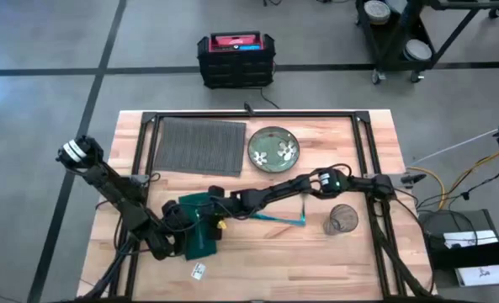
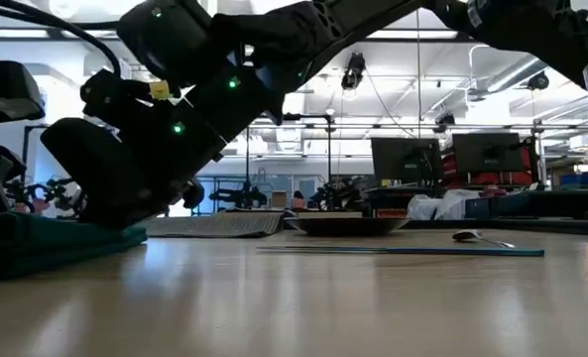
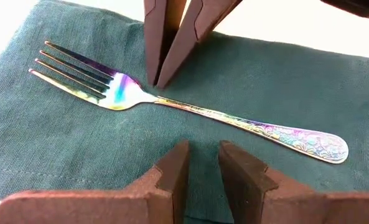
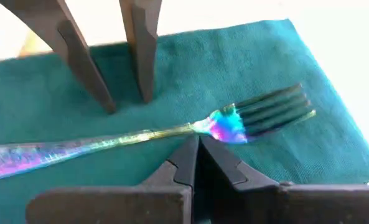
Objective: Set table place
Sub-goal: Adjust the iridescent blue fork, then adjust the iridescent blue knife
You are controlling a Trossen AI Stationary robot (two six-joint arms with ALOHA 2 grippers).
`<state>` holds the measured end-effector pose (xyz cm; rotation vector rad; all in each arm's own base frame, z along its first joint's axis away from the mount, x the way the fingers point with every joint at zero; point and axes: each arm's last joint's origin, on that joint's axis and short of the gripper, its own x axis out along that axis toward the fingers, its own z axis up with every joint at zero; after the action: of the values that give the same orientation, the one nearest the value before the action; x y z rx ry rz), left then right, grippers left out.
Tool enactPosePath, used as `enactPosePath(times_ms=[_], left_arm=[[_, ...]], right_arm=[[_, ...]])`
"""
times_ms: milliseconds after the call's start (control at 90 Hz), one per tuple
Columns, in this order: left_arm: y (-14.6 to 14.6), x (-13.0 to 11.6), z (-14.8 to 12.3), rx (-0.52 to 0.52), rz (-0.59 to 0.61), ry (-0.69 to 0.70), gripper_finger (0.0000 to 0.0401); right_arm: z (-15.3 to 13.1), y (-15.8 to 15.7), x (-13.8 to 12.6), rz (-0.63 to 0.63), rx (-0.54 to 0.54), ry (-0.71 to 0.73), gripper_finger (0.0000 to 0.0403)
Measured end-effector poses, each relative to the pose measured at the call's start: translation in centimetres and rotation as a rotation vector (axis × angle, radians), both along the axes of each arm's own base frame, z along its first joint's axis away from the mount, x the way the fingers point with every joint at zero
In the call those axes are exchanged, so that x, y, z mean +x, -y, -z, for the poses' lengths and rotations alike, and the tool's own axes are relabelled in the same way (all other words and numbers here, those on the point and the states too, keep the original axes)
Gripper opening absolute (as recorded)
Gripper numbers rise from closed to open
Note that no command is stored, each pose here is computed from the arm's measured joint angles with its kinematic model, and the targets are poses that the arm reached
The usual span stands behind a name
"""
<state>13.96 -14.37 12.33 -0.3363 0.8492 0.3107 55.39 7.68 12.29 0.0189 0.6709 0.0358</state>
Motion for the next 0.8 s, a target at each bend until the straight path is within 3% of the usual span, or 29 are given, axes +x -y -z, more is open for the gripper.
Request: enactPosePath(times_ms=[156, 456, 633, 800], left_arm=[[0.5, 0.2, -0.9, -0.038, 0.037, -0.035, 0.0075], [2.1, 1.5, -5.5, -0.084, 0.07, -0.009, 0.0075], [2.6, 2.0, -4.0, -0.052, 0.093, 0.006, 0.0075], [2.6, 1.8, -1.4, -0.017, 0.1, -0.077, 0.0075]], right_arm=[[-0.8, 0.0, -0.4, 0.0, -0.005, -0.029, 0.0002], [-9.7, -0.4, -3.9, -0.063, -0.074, -0.158, 0.0002], [-12.8, -1.5, -5.9, -0.122, -0.11, -0.183, 0.0002], [-12.7, -2.5, -6.9, -0.15, -0.125, -0.251, 0.0002]])
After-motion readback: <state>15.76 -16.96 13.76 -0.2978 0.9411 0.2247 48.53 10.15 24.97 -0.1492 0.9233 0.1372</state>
